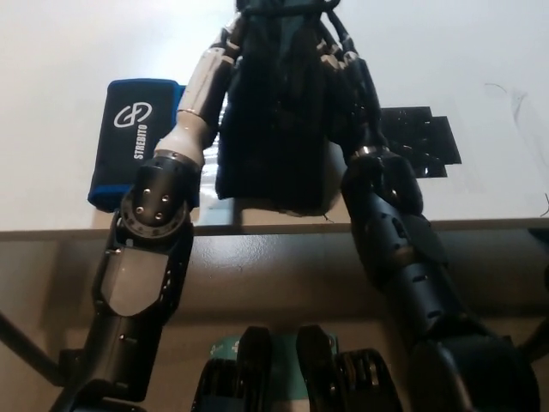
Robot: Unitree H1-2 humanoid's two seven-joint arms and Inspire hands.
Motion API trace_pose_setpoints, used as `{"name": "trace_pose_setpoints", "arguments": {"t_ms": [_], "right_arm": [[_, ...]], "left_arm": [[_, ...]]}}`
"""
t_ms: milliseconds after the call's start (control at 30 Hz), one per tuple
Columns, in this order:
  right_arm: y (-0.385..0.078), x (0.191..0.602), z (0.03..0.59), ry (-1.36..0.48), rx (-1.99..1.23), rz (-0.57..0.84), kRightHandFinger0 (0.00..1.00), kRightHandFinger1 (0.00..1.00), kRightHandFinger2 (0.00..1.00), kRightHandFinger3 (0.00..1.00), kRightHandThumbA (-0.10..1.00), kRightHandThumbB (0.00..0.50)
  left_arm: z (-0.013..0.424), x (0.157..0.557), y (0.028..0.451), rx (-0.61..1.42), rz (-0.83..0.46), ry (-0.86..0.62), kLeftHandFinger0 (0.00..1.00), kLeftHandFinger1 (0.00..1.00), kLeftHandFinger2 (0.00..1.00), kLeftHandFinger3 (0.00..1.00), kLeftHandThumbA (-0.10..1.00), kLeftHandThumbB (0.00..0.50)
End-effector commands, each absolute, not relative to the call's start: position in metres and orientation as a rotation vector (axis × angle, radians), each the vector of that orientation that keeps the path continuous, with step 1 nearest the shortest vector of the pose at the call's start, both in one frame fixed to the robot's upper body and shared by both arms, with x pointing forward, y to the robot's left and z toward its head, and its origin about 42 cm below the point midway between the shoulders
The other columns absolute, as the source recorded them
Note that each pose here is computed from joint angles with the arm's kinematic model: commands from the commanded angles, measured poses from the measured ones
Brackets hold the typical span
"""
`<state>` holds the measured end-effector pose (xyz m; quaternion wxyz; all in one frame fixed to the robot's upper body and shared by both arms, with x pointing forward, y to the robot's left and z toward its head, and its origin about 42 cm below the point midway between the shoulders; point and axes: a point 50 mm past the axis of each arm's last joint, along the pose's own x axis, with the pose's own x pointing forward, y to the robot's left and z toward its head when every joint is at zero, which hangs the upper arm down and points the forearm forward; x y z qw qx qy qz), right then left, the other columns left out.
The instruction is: Use both hands to pick up the lunch bag on the right hand side and smoothly move it near the note book on the left hand side
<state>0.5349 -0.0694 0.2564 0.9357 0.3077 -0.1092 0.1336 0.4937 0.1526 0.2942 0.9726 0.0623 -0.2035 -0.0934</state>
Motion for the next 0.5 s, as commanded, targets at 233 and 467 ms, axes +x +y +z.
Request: {"name": "trace_pose_setpoints", "arguments": {"t_ms": [233, 467], "right_arm": [[-0.03, 0.533, 0.299, -0.326, 0.592, 0.374, 1.0, 1.0, 1.0, 1.0, 1.0, 0.238], [-0.025, 0.534, 0.299, -0.322, 0.569, 0.386, 1.0, 1.0, 1.0, 1.0, 1.0, 0.232]], "left_arm": [[0.325, 0.492, 0.166, 0.039, -0.149, -0.513, 1.0, 1.0, 1.0, 1.0, 1.0, 0.312], [0.313, 0.496, 0.18, 0.044, -0.117, -0.48, 1.0, 1.0, 1.0, 1.0, 1.0, 0.289]]}}
